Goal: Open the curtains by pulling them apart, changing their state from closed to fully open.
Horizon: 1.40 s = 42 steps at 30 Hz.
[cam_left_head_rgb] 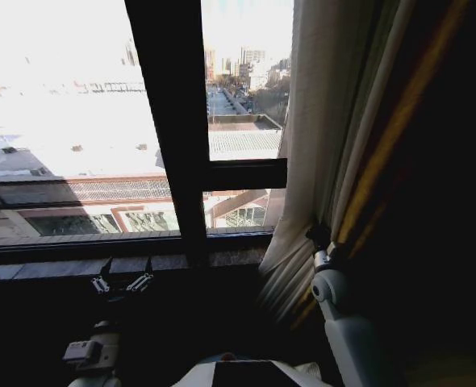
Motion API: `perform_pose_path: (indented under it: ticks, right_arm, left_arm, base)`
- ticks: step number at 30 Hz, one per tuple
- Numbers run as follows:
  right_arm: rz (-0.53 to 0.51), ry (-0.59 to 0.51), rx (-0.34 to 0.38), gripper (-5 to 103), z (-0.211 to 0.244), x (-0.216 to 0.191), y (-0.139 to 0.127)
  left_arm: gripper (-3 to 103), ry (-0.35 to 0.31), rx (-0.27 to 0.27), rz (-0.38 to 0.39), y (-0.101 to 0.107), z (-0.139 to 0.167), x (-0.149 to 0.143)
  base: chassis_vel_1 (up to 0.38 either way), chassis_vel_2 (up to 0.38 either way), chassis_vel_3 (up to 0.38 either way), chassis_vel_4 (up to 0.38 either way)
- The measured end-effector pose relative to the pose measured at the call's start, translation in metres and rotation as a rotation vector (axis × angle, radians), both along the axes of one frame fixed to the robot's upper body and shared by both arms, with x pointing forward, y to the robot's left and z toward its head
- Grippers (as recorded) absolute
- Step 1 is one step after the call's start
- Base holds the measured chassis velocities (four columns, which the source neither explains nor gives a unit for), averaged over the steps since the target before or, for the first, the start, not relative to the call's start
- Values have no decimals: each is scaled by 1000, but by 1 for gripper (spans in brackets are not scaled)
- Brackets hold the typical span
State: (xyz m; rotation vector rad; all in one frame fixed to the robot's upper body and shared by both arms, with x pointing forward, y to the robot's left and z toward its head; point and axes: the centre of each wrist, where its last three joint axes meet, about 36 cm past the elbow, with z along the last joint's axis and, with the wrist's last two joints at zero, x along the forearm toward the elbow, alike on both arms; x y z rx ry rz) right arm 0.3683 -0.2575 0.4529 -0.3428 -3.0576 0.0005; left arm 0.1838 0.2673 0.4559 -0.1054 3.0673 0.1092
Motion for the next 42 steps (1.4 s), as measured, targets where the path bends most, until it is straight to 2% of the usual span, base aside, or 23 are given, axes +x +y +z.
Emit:
perform_pose_path:
  ticks: [3, 4, 6, 8, 10, 12, 14, 15, 16, 17, 18, 20, 23, 25, 28, 35, 42]
  right_arm:
    - [115, 6, -2, 18, 9, -22, 15]
    - [115, 6, -2, 18, 9, -22, 15]
    - [173, 17, -11, 28, 15, -44, 27]
    - [184, 21, -11, 28, 16, -50, 29]
    - [213, 55, -6, 40, 19, -74, 36]
    - [224, 88, -1, 51, 21, -94, 41]
    - [223, 96, -1, 51, 21, -100, 42]
    - [217, 109, 1, 56, 23, -109, 44]
    - [217, 109, 1, 56, 23, -109, 44]
    - [203, 113, 2, 67, 29, -120, 44]
    - [196, 111, 2, 67, 33, -125, 44]
    - [191, 92, 3, 78, 47, -137, 43]
    - [199, 72, 3, 84, 53, -142, 42]
    - [213, 47, 6, 94, 54, -143, 41]
    - [225, 34, 4, 100, 53, -143, 42]
    - [230, 41, -9, 100, 53, -148, 43]
    - [206, 33, -31, 100, 50, -145, 42]
  left_arm:
    - [100, -2, -1, 2, 1, 0, 0]
    - [100, -2, -1, 2, 1, 0, 0]
    - [100, -5, -3, 4, 2, 0, 1]
    - [100, -6, -4, 5, 2, 1, 1]
    - [100, -7, -11, 5, 2, 1, 1]
    - [100, -5, -25, 6, 2, 1, 2]
    - [100, -3, -29, 7, 3, 1, 3]
    - [100, 2, -39, 8, 3, 1, 3]
    - [100, 2, -39, 8, 3, 1, 3]
    - [100, 6, -53, 9, 4, 2, 3]
    - [100, 7, -60, 9, 5, 3, 4]
    - [100, 2, -76, 14, 6, 8, 4]
    - [100, -2, -84, 20, 7, 11, 6]
    - [100, -7, -83, 24, 8, 12, 8]
    - [100, -2, -75, 24, 9, 13, 9]
    - [100, -6, -23, 12, 16, 24, 13]
    - [100, -2, -51, 19, 16, 25, 26]
  base:
    - [0, 0, 0, 0]
    - [0, 0, 0, 0]
    - [0, 0, 0, 0]
    - [0, 0, 0, 0]
    - [0, 0, 0, 0]
    - [0, 0, 0, 0]
    - [0, 0, 0, 0]
    - [0, 0, 0, 0]
    - [0, 0, 0, 0]
    - [0, 0, 0, 0]
    - [0, 0, 0, 0]
    - [0, 0, 0, 0]
    - [0, 0, 0, 0]
    - [0, 0, 0, 0]
    - [0, 0, 0, 0]
    - [0, 0, 0, 0]
    - [17, 19, -14, -15]
